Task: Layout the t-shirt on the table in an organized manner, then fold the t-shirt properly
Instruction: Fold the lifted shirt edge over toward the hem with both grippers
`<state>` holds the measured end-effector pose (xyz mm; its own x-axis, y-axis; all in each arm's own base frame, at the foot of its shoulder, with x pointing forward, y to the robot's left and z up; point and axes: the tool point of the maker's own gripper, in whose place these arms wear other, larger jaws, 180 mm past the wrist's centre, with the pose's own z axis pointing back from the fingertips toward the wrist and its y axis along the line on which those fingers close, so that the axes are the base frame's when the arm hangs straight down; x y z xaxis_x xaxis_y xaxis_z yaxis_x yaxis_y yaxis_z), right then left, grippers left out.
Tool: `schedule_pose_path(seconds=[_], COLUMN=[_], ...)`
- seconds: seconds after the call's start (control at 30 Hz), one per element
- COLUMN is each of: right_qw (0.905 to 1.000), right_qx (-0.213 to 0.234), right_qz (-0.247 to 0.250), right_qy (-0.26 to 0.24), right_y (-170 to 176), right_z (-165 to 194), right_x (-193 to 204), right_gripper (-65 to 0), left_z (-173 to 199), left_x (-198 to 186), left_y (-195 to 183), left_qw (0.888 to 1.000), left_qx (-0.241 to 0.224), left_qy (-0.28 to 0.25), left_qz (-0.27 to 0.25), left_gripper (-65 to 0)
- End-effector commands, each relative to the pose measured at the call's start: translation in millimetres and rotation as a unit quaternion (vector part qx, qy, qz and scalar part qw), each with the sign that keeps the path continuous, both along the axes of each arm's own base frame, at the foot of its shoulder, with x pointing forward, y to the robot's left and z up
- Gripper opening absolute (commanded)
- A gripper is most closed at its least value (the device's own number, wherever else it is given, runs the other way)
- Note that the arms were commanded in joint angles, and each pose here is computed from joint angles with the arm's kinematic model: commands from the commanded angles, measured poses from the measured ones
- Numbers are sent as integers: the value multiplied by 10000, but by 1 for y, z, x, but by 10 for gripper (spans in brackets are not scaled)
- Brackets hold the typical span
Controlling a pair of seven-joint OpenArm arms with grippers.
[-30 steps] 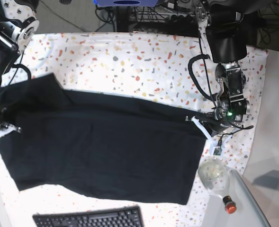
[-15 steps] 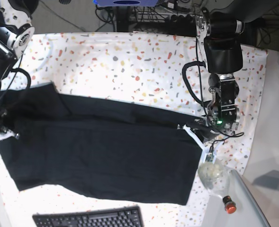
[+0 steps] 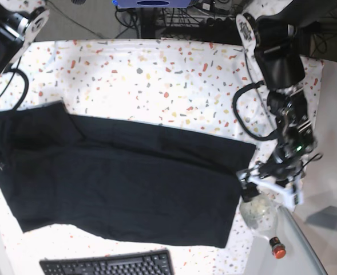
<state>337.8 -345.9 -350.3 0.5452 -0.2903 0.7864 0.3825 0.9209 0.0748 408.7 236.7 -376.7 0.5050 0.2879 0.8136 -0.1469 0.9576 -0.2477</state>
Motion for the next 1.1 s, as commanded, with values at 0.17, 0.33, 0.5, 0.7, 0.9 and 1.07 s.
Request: schedule_pose_path(seconds=[0.17,0.33,0.5,0.7,0.9,1.07], right_qw=[9980,9996,9968,9722,9576,9378], right_qx=[-439,-199,679,1942,2381,2941], right_qz=[172,163,-200,-1069,-1499,-1763], right_qy=[-427,-138,-368,-758,-621,-536], right_y=[26,43,53,25,-3,-17], right_z=[31,5,-12,-40,-70,-99], right_x=[-34,-57,-80,-110,-128,-118], right_gripper=[-282,-282,-282,-282,-282,-282], left_z=[-35,-63,-87,-92,-96,-102], left_x=[-73,-99,-99,-72,-51,-51], left_y=[21,25,17,-8,-17,-19], left_qw=[9986,9940,9923,9917,9885,9869], left_qx=[-379,-831,-953,-1112,-1337,-1395], left_qy=[298,461,504,537,599,693], left_qz=[236,538,618,364,384,413], left_gripper=[0,0,0,0,0,0])
